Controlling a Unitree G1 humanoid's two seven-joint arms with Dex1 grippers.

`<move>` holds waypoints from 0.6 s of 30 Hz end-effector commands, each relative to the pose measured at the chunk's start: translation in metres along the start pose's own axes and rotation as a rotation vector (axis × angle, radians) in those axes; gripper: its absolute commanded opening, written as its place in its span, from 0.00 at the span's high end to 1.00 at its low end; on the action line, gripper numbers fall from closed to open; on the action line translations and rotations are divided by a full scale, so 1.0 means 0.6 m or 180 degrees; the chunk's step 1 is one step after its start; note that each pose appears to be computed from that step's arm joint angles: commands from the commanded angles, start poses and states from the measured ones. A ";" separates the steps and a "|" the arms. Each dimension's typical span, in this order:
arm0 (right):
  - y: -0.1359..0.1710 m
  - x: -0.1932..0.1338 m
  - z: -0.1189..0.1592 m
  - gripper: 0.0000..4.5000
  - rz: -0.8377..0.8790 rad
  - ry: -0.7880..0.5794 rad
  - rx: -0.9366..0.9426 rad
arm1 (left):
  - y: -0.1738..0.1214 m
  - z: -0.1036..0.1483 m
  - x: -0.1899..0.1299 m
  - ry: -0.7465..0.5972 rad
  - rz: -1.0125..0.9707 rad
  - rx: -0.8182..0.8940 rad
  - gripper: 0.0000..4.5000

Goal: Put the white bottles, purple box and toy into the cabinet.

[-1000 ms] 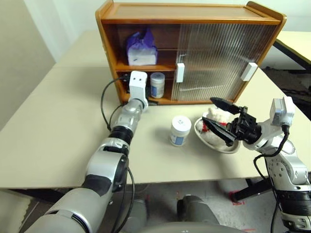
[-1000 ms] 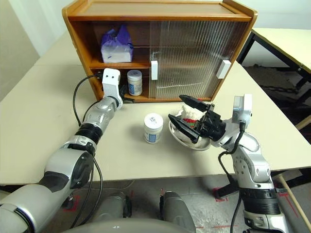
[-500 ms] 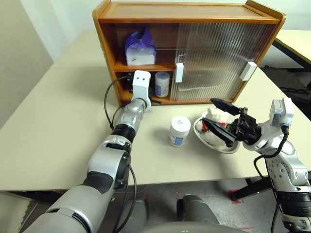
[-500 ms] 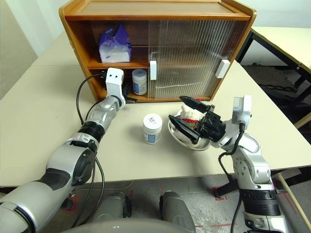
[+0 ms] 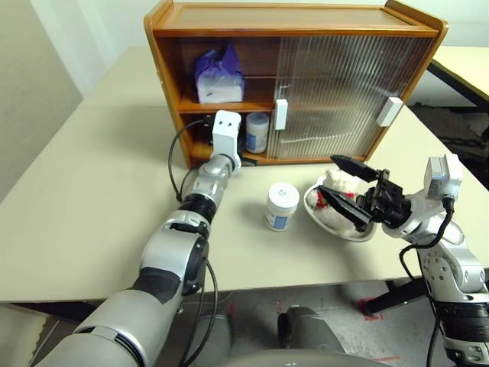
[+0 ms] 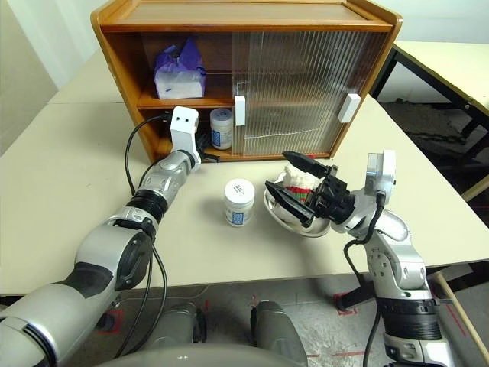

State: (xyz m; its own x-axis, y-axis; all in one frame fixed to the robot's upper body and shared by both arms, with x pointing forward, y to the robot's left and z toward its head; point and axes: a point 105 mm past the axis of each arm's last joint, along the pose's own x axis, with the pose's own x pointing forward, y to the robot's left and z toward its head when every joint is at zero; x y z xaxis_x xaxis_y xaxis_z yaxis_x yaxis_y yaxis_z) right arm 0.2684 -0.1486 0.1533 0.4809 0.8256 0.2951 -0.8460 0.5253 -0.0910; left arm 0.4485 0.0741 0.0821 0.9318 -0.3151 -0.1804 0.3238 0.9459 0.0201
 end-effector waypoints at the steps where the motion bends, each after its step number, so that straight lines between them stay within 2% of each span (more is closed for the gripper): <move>1: 0.001 0.001 0.006 0.00 0.0026 -0.0003 -0.0036 | 0.009 -0.008 -0.011 -0.0076 -0.0068 0.0011 1.00; 4: 0.001 0.000 0.004 0.00 0.0025 0.0004 -0.0025 | 0.016 0.000 -0.032 -0.0330 -0.0258 0.0037 1.00; 7: 0.001 -0.001 0.000 0.00 0.0027 0.0024 -0.0011 | 0.018 0.003 -0.068 -0.0538 -0.0615 0.0084 0.86; 13: -0.005 -0.005 0.001 0.00 0.0061 0.0044 0.0005 | 0.028 0.007 -0.147 -0.0559 -0.1420 0.0307 0.36; 15: -0.006 -0.005 0.000 0.00 0.0074 0.0050 0.0020 | 0.032 -0.003 -0.172 -0.0419 -0.1725 0.0433 0.18; 17: -0.007 -0.005 0.000 0.00 0.0081 0.0050 0.0027 | 0.031 -0.030 -0.199 -0.0161 -0.2082 0.0885 0.01; 18: -0.008 -0.005 0.000 0.00 0.0082 0.0049 0.0028 | 0.030 -0.040 -0.208 -0.0074 -0.2204 0.1063 0.01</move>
State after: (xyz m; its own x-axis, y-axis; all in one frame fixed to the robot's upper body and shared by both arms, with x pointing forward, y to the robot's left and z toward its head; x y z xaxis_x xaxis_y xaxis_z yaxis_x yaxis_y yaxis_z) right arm 0.2698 -0.1499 0.1531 0.4570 0.8440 0.2806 -0.8615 0.4986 -0.0966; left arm 0.3469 0.1421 0.0912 0.5891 -0.7885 -0.1766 0.8070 0.5634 0.1770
